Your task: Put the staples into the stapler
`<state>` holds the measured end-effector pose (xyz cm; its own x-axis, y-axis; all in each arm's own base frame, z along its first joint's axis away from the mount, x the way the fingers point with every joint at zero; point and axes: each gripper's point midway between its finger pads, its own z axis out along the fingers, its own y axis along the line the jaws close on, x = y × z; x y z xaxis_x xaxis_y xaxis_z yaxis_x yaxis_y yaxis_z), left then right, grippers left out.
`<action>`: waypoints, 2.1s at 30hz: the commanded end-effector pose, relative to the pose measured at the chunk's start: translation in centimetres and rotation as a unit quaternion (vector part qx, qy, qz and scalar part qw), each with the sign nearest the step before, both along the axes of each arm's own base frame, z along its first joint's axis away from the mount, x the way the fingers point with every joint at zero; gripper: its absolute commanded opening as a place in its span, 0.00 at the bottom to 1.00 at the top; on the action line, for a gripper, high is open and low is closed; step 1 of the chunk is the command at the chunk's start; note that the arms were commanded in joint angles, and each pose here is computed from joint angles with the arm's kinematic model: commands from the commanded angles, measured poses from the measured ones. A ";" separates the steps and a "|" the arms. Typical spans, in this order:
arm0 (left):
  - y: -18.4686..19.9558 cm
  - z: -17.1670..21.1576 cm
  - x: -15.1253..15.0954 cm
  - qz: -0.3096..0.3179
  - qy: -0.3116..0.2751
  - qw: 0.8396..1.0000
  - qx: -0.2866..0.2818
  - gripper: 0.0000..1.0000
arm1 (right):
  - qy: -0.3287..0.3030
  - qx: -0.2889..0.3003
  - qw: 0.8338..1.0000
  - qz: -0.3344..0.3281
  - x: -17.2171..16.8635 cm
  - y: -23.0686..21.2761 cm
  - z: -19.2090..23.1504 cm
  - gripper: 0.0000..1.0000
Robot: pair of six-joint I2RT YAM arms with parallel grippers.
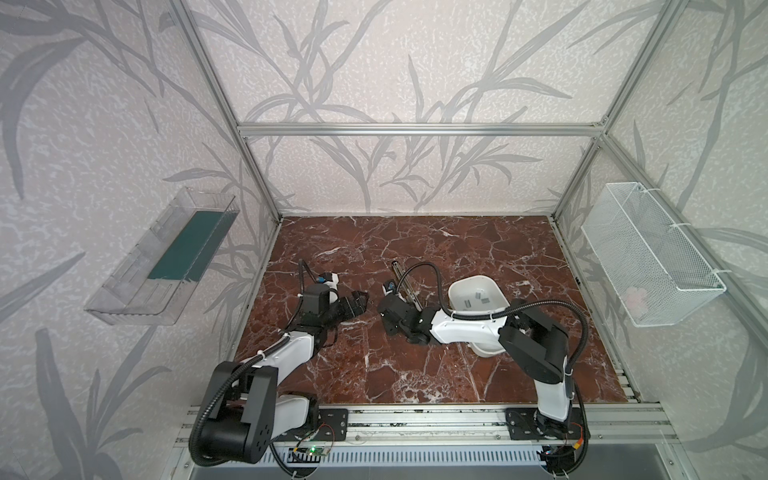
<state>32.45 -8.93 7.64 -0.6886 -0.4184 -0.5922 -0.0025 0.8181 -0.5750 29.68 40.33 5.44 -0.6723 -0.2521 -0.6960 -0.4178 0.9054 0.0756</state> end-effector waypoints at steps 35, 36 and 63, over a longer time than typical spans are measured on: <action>0.1 0.8 0.5 0.000 -0.016 1.000 0.003 0.99 | 0.005 0.001 1.000 -0.007 0.1 0.0 -0.9 0.06; 0.1 0.8 0.6 0.000 -0.017 1.000 0.003 0.99 | 0.005 0.001 1.000 -0.007 0.1 0.0 -0.9 0.07; 0.0 0.9 0.4 -0.003 -0.020 1.000 0.001 0.99 | 0.023 -0.003 1.000 -0.013 -1.1 -1.5 -1.3 0.06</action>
